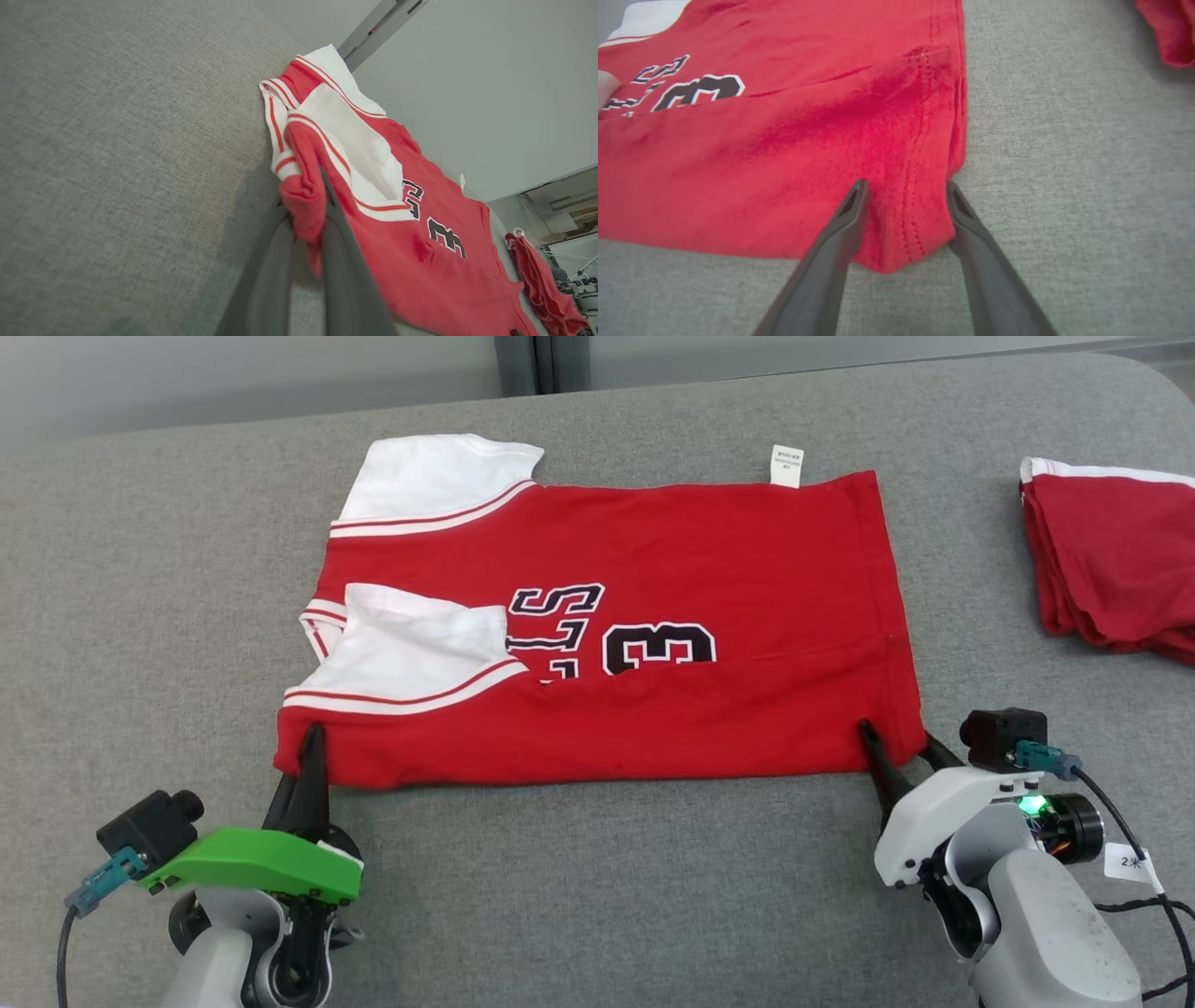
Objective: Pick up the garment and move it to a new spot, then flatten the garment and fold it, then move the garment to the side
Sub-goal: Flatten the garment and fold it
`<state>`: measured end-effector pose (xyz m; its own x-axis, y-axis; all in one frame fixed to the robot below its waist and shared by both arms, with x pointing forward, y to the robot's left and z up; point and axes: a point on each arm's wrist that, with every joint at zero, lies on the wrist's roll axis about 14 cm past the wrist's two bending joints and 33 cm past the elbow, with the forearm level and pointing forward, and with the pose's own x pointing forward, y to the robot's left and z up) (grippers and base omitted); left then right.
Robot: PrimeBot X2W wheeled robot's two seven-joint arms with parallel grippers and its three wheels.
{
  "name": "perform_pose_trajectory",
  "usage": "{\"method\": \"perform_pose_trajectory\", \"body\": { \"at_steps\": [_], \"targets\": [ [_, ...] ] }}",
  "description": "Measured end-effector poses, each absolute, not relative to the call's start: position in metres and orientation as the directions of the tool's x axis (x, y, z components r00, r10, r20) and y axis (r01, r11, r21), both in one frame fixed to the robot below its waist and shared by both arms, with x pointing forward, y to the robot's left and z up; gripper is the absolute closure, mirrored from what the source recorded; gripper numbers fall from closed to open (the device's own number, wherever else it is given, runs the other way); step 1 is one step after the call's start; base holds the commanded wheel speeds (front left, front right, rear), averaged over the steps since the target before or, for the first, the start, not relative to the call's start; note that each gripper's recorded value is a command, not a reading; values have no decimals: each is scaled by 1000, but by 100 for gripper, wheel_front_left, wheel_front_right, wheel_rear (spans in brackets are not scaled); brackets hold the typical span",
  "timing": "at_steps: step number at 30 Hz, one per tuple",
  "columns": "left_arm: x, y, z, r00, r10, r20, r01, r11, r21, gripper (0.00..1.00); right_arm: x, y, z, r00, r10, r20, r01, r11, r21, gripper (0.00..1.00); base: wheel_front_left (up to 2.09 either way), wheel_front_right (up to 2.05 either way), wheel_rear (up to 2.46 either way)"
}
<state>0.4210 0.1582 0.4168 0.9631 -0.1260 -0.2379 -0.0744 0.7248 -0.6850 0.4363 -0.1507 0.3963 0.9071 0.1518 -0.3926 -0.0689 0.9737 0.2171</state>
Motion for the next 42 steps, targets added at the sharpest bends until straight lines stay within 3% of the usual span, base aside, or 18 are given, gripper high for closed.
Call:
{"method": "perform_pose_trajectory", "body": {
  "at_steps": [10, 14, 28, 29, 30, 31, 32, 33, 42],
  "targets": [
    [423, 153, 472, 985, -158, -66, 72, 732, -678, 100, 453, -164, 452, 970, 107, -218, -50, 967, 249, 100, 0, 0, 0],
    [404, 147, 481, 983, -176, -56, 91, 727, -681, 100, 439, -176, 463, 977, 79, -200, -23, 963, 267, 100, 0, 0, 0],
    [314, 130, 422, 925, -214, -313, -58, 736, -675, 100, 351, -197, 429, 929, 46, -367, 65, 957, 284, 100, 0, 0, 0],
    [311, 131, 416, 917, -210, -338, -76, 742, -667, 100, 348, -197, 426, 925, 46, -378, 69, 956, 285, 96, 0, 0, 0],
    [308, 132, 411, 910, -209, -358, -84, 752, -653, 95, 345, -197, 424, 922, 45, -385, 74, 954, 289, 73, 0, 0, 0],
    [305, 134, 407, 904, -206, -376, -91, 765, -637, 68, 344, -198, 422, 920, 42, -390, 79, 953, 291, 29, 0, 0, 0],
    [303, 136, 403, 899, -200, -389, -100, 772, -628, 44, 342, -199, 421, 919, 38, -392, 84, 953, 290, 0, 0, 0, 0],
    [301, 136, 399, 893, -200, -402, -106, 777, -621, 0, 339, -202, 418, 917, 29, -399, 95, 953, 287, 0, 0, 0, 0],
    [302, 168, 401, 891, -173, -420, -72, 859, -506, 0, 336, -221, 425, 930, -35, -367, 133, 961, 244, 0, 0, 0, 0]
  ]
}}
